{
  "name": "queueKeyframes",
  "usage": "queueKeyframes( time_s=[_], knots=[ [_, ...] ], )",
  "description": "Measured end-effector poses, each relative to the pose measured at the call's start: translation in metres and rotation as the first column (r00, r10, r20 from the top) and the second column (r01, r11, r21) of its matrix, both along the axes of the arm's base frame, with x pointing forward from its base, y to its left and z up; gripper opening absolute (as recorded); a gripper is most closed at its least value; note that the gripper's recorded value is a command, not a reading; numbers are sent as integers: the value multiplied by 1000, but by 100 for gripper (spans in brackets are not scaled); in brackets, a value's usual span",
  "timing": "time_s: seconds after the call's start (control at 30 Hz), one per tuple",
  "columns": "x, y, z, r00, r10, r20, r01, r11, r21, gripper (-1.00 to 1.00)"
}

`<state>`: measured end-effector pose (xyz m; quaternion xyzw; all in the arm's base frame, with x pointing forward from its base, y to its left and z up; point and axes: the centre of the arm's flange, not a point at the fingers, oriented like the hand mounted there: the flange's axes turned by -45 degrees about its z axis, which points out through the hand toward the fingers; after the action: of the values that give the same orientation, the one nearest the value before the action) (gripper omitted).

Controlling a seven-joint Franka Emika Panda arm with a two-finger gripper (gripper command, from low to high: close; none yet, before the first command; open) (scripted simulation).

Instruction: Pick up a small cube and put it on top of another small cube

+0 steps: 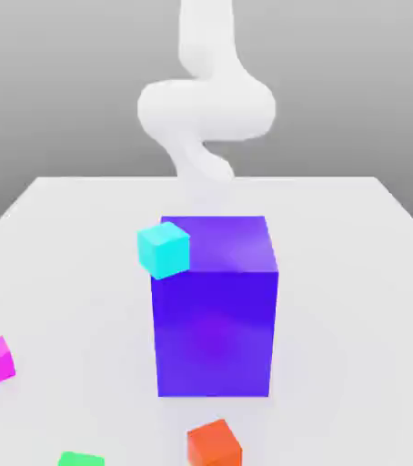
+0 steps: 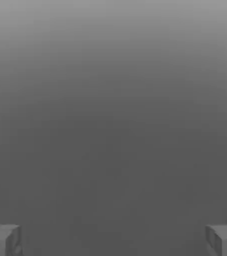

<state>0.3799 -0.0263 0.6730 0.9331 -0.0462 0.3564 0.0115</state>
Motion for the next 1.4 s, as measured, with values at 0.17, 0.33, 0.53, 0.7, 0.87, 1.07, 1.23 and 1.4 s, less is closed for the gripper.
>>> queueKeyframes(
  time_s=[0.17,0.33,0.53,0.7,0.87,1.07,1.23,1.4],
  knots=[
    [49,-66,-86,976,-166,-144,170,985,13,0],
    [67,-138,-178,909,-310,-280,329,944,24,0],
    [50,-220,-294,783,-443,-436,508,861,37,0],
    [2,-282,-391,641,-529,-556,659,751,46,0],
    [-45,-305,-479,525,-544,-654,750,659,54,0],
    [-51,-306,-541,513,-545,-664,759,648,54,-100],
    [-51,-306,-546,512,-545,-664,760,648,54,-100],
    [-50,-307,-500,512,-545,-664,760,648,55,-100]
  ],
)
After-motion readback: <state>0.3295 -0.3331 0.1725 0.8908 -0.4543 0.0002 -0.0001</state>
